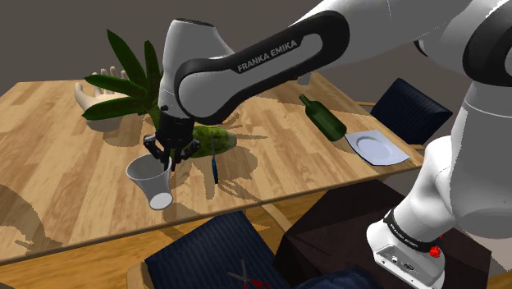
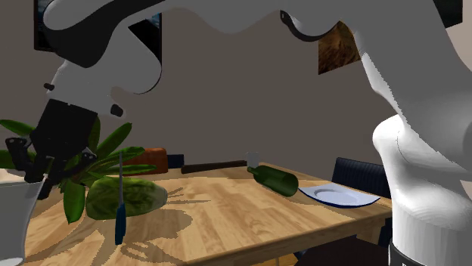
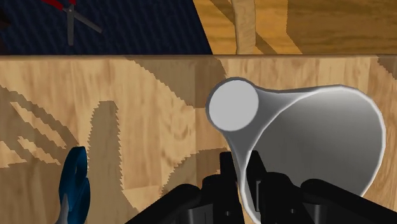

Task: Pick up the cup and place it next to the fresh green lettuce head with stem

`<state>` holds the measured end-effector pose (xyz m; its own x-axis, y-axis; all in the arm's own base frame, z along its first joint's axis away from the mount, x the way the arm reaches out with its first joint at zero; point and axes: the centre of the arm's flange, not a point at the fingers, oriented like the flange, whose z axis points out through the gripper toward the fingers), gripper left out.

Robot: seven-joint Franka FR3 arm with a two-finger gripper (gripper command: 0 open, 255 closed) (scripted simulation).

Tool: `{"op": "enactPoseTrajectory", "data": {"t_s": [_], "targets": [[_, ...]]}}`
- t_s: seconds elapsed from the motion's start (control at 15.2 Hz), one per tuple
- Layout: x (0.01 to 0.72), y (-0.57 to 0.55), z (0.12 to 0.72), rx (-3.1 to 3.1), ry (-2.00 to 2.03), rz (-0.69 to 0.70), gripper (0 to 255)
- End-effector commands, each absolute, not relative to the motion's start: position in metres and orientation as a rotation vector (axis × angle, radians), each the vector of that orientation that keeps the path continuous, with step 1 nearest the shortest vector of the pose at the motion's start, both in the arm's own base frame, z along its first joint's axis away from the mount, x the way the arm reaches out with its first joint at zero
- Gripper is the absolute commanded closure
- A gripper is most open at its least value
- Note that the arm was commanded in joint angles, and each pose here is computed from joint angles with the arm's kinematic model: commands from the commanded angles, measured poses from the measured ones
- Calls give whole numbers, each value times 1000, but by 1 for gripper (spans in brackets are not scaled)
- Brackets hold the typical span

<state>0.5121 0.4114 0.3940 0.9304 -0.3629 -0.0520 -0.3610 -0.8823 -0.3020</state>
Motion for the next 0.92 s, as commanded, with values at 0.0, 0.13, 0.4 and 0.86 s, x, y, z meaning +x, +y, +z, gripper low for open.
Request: {"op": "enactPoseTrajectory", "data": {"t_s": [0.0, 0.13, 0.4, 0.86], "targets": [[513, 411, 384, -2779, 534, -10, 255], [513, 411, 374, -2779, 534, -10, 255], [513, 411, 374, -2779, 534, -10, 255], [514, 411, 373, -2779, 534, -10, 0]]}}
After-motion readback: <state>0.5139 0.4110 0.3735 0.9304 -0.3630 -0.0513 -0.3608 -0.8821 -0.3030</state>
